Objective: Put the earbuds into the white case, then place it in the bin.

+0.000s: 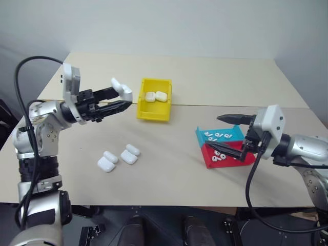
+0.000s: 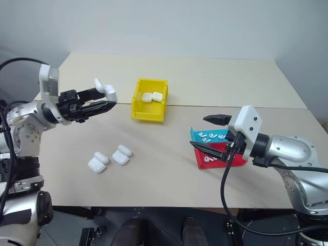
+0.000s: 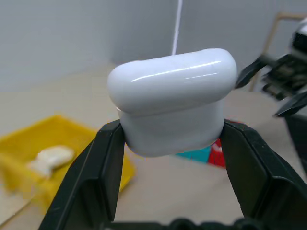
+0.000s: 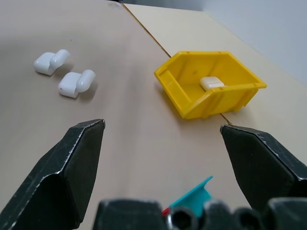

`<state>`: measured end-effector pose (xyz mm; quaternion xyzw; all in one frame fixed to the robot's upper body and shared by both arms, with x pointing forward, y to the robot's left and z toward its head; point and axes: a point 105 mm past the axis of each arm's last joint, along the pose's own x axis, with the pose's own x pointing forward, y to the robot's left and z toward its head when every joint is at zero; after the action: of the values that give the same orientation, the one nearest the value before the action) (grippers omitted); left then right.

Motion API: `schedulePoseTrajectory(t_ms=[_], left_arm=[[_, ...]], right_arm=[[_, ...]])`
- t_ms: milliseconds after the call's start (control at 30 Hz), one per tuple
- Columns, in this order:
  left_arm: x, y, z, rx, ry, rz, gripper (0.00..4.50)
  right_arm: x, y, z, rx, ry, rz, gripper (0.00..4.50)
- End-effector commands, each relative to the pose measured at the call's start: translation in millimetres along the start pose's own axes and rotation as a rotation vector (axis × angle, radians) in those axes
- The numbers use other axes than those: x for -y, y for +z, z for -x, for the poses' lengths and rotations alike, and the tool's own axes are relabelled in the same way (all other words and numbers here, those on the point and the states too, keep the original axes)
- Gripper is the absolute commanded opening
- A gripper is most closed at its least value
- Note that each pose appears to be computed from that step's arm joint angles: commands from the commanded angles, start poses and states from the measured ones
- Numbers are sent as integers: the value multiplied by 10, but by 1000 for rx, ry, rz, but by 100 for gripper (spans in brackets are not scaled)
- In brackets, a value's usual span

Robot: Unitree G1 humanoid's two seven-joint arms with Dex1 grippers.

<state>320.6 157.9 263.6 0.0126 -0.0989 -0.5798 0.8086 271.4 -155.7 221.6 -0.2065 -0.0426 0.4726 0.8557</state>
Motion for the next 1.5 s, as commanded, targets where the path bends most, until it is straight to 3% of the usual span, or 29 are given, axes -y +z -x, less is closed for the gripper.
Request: schedulePoseTrajectory(t_ms=[33, 200, 433, 533, 633, 767, 1000, 1500], left_arm=[[354, 113, -229, 85, -200, -82, 276], [686, 206, -455, 173, -436, -138, 276], [743, 126, -520, 149, -553, -159, 276], [715, 43, -517, 125, -551, -167, 276], [725, 33, -518, 131, -549, -169, 276], [770, -1, -502, 126, -555, -164, 276], [881, -47, -498, 127, -561, -151, 276], [928, -80, -483, 123, -504, -145, 276]], right_arm=[[112, 111, 73, -7, -2, 59, 450], [195, -35, 167, -187, 66, 90, 450], [270, -209, 224, -480, 190, 105, 450], [223, -306, 218, -551, 297, 149, 395], [217, -435, 198, -608, 343, 149, 305], [321, -636, 199, -713, 385, 255, 305], [487, -890, 191, -844, 439, 250, 305], [531, -1153, 151, -926, 474, 211, 305]])
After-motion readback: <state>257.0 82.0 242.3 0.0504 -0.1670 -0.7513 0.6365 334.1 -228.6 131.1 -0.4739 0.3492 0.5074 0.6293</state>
